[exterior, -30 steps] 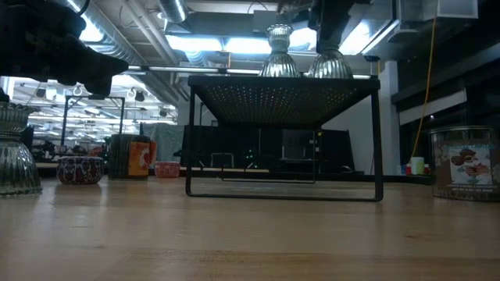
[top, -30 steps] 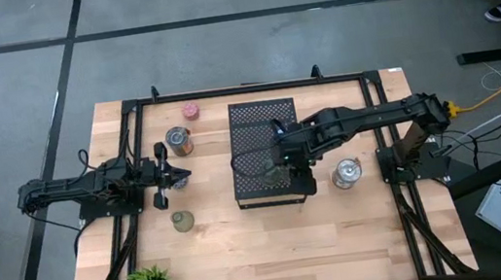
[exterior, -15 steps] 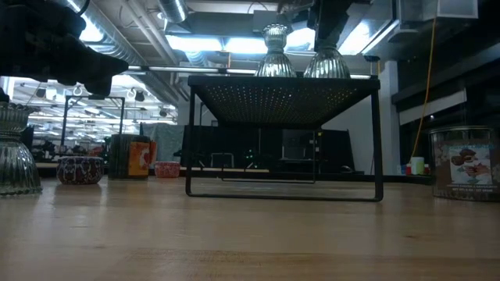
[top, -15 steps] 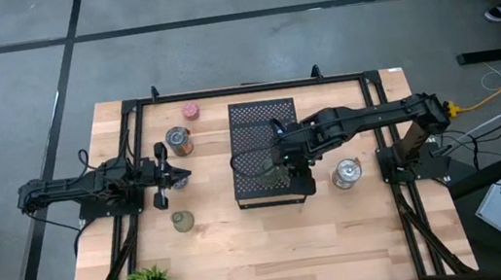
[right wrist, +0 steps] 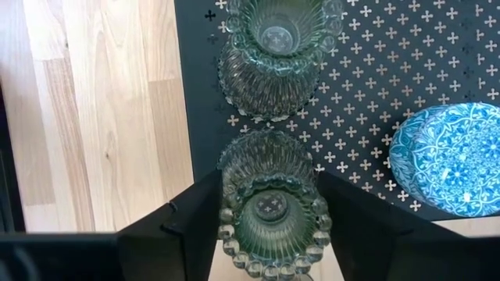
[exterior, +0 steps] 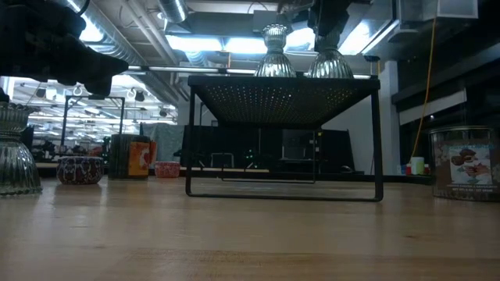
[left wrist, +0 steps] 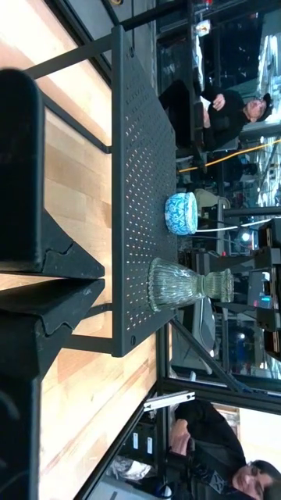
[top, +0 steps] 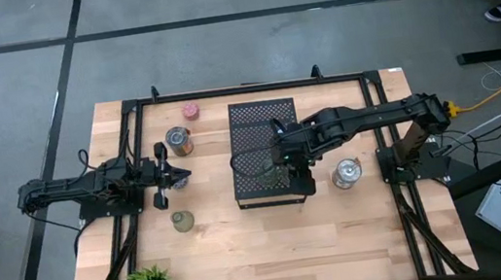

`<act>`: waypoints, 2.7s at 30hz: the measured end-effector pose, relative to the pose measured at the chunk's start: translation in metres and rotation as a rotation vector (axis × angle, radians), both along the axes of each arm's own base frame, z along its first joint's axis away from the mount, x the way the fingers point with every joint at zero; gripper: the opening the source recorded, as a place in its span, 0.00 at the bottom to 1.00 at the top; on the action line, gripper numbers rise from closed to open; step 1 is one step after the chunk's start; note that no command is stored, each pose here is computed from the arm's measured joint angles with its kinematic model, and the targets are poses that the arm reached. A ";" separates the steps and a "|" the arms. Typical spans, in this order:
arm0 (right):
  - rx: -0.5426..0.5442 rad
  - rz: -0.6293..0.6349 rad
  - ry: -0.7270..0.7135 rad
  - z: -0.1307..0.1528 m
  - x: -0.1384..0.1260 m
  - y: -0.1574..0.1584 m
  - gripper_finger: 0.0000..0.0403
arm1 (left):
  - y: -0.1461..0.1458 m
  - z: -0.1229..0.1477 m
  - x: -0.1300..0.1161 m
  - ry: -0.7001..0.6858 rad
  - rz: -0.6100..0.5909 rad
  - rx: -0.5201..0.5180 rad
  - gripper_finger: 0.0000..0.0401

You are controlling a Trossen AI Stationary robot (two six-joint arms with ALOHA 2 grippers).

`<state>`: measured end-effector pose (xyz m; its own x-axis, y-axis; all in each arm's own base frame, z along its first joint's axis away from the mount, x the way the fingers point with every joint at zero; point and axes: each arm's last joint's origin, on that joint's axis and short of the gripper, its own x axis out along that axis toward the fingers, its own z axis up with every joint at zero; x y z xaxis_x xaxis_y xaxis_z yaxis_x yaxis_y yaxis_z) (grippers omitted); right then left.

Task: Pick & Place candle stick holders
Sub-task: Put the bottom right glass candle holder on the shelf aligned with the other glass candle holder, then put the brown scented candle on the shelf

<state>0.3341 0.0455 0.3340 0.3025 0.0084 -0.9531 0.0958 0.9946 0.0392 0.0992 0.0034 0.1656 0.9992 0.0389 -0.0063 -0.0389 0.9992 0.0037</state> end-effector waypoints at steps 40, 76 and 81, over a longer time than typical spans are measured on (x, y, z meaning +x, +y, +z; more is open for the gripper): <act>-0.047 0.045 -0.136 0.036 -0.032 0.015 0.86 | 0.000 0.000 0.000 0.000 0.000 0.000 0.02; -0.055 -0.321 0.124 -0.026 -0.145 -0.008 0.99 | 0.000 0.000 0.000 0.000 0.000 0.000 0.02; -0.054 -0.347 0.164 -0.038 -0.150 -0.009 0.99 | 0.000 0.000 0.000 0.000 0.000 0.000 0.02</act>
<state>0.1842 0.0363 0.2957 0.1223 -0.1193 -0.9853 0.4280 0.9021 -0.0560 0.0992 0.0033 0.1655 0.9992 0.0387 -0.0067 -0.0387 0.9992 0.0040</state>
